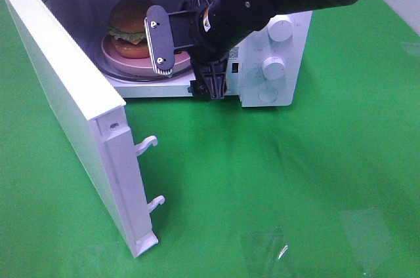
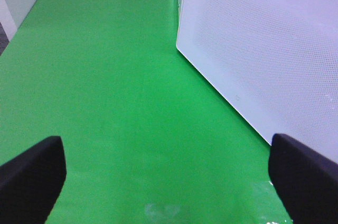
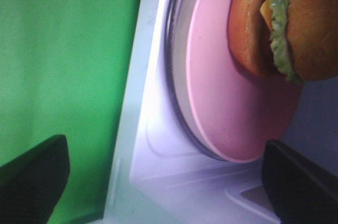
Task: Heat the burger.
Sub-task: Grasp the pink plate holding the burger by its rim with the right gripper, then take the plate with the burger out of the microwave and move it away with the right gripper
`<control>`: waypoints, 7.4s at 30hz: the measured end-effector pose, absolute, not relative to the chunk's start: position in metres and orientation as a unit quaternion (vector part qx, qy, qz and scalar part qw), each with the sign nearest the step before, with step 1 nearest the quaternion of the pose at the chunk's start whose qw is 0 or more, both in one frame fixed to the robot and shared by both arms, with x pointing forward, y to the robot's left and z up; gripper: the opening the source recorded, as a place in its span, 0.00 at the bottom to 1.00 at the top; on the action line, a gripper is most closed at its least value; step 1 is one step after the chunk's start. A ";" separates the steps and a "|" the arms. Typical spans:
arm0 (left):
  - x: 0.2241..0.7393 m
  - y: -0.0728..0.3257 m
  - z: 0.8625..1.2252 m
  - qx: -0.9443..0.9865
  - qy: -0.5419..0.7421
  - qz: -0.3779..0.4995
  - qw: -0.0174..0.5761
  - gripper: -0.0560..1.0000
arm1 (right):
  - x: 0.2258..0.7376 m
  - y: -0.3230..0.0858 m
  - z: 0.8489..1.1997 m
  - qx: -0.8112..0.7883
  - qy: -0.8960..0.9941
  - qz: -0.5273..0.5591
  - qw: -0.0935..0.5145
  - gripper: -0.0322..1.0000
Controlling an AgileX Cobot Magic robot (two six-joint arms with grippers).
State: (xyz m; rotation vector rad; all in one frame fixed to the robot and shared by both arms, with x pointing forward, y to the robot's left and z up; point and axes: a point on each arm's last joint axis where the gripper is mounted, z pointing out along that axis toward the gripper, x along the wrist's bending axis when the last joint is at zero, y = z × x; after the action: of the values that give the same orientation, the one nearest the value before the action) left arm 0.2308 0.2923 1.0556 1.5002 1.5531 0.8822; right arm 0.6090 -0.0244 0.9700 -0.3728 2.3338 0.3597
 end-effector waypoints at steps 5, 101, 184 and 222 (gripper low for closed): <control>0.231 0.292 1.056 0.591 0.612 0.348 0.394 0.98 | 0.620 -0.016 0.961 -0.143 0.908 0.143 0.368 0.94; 0.231 0.293 1.056 0.591 0.612 0.349 0.392 0.98 | 0.646 0.037 0.918 -0.143 0.926 0.143 0.319 0.10; 0.231 0.293 1.056 0.591 0.612 0.349 0.392 0.98 | 0.441 -0.140 0.988 -0.209 0.892 0.181 0.358 0.10; 0.231 0.293 1.056 0.591 0.612 0.349 0.392 0.98 | 0.381 -0.223 1.018 0.101 0.919 0.134 0.357 0.10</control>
State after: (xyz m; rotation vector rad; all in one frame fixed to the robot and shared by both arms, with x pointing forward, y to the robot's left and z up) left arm 0.2308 0.2927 1.0556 1.5014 1.5549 0.8874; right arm 0.3809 -0.2225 1.0178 0.2599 2.3726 0.3451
